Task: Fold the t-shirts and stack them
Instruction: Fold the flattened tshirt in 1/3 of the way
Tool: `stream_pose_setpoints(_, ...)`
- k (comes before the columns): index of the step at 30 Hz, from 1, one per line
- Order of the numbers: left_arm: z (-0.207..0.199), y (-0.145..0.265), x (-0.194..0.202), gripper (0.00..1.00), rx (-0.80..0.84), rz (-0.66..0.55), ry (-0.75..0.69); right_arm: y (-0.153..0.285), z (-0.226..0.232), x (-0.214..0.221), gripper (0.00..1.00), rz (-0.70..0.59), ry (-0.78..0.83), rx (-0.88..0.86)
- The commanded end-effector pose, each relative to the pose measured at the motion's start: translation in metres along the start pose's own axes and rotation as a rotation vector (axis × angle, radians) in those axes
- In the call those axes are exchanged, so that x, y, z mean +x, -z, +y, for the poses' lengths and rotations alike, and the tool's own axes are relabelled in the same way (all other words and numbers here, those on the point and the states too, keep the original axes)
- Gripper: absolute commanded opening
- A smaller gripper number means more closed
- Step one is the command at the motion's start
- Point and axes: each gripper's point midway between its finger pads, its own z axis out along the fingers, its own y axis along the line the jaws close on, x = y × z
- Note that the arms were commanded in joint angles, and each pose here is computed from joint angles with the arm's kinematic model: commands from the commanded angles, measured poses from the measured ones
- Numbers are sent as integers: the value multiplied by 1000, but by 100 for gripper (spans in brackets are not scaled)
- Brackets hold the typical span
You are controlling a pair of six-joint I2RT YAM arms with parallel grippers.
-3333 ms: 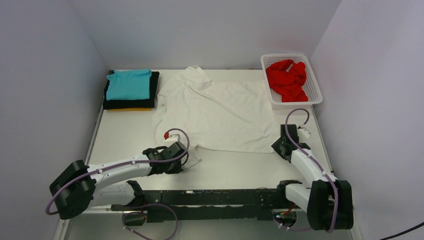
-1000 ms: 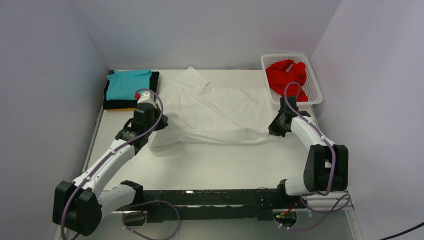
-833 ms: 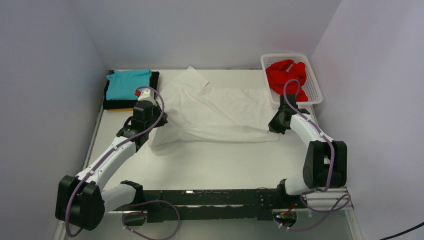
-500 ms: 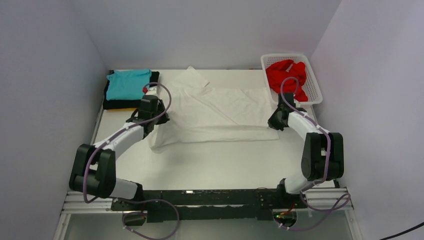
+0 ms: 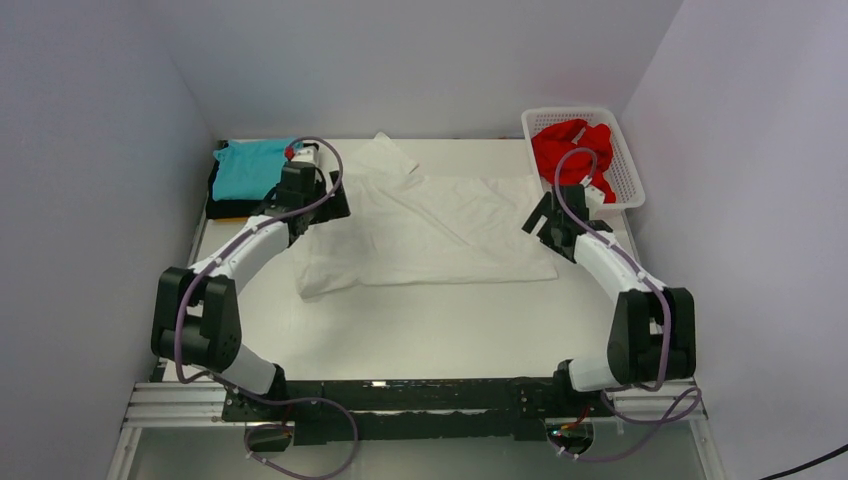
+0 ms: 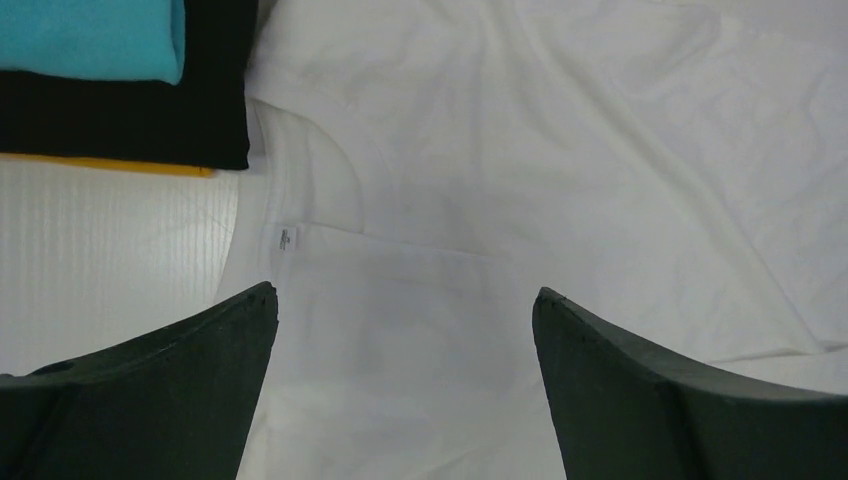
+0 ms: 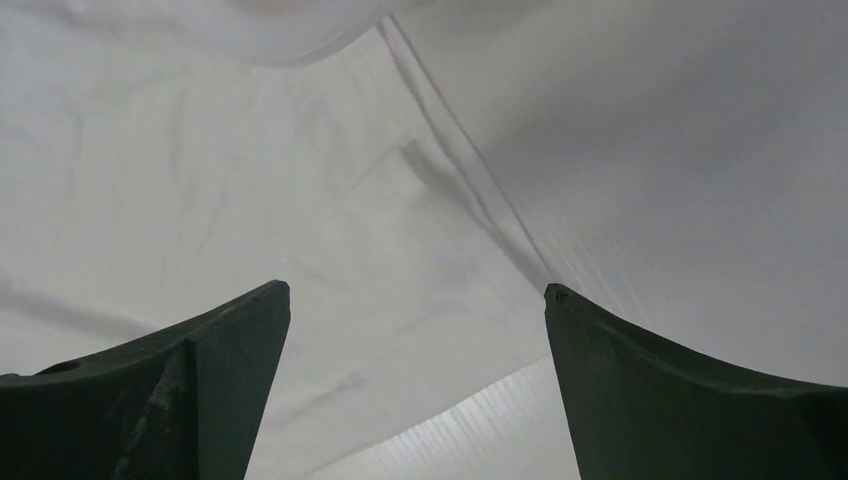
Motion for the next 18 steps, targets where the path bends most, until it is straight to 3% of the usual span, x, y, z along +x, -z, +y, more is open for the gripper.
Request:
stream_pose_setpoints(1, -16, 23, 8, 99, 77, 53, 38, 28, 14, 6, 100, -61, 66, -60)
stream_pose_setpoints(7, -56, 36, 60, 99, 302, 133, 70, 34, 80, 54, 100, -7, 167, -370)
stream_pose_setpoints(13, -18, 16, 103, 99, 153, 217, 70, 11, 116, 63, 100, 54, 174, -442)
stream_pose_setpoints(18, -13, 6, 135, 99, 156, 310, 109, -5, 100, 88, 100, 132, 173, -377)
